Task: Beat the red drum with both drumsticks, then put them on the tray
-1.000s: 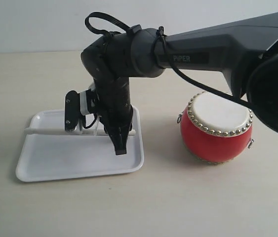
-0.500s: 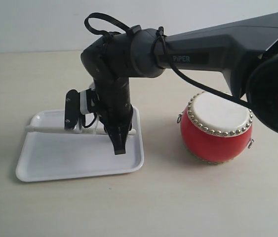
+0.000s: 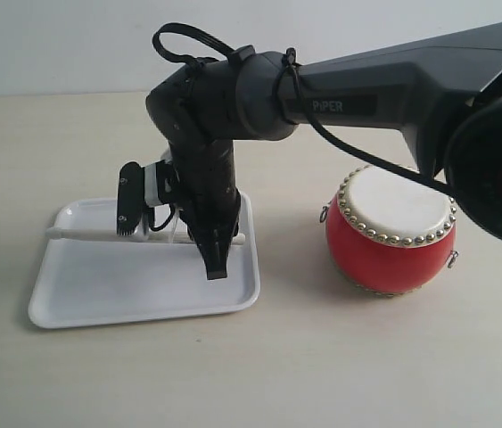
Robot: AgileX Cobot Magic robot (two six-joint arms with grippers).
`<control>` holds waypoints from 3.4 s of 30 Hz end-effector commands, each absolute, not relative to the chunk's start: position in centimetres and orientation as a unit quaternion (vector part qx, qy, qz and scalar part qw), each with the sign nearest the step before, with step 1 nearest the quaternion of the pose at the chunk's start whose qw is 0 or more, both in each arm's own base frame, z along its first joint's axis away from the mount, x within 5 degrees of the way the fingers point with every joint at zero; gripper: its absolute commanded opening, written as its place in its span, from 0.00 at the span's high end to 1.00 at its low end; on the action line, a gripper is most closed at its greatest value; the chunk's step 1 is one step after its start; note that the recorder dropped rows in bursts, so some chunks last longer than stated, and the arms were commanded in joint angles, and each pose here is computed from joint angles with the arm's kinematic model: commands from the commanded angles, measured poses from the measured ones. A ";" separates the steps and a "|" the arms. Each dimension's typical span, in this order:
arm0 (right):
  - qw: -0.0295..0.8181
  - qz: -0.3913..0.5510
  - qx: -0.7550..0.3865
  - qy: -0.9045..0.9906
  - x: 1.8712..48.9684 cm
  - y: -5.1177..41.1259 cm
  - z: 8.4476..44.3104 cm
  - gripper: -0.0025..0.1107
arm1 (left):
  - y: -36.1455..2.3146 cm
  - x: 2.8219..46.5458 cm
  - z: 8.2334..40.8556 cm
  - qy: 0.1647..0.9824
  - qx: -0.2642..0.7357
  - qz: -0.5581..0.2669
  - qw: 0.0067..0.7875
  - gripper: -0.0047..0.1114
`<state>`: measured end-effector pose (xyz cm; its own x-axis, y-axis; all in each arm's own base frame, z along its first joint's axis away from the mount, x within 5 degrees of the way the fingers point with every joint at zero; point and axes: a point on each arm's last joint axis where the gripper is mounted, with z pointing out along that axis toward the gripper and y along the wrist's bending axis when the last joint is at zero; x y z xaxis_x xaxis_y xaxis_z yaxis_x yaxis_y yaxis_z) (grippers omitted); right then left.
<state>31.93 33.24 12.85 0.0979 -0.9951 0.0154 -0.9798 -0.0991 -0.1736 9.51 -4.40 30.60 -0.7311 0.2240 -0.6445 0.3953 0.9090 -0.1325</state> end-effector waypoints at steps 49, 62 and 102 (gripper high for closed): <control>0.209 0.452 -0.548 0.672 24.7 38.0 29.7 0.51 | -5.8 10.4 24.1 0.894 0.009 -0.276 0.354 0.96; 0.221 0.458 -0.538 0.672 23.5 40.2 28.7 0.49 | -5.9 10.3 24.1 0.893 0.032 -0.272 0.356 0.96; 0.298 0.187 -0.473 0.808 35.4 33.7 27.2 0.98 | -5.8 9.8 27.7 0.886 0.134 -0.232 0.378 0.96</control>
<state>34.85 34.03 27.13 -0.4320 -0.5255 -0.7330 -0.8647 0.4722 0.1711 10.07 -6.08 26.19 -0.7257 0.0129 -0.6879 0.3703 0.8500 -0.3747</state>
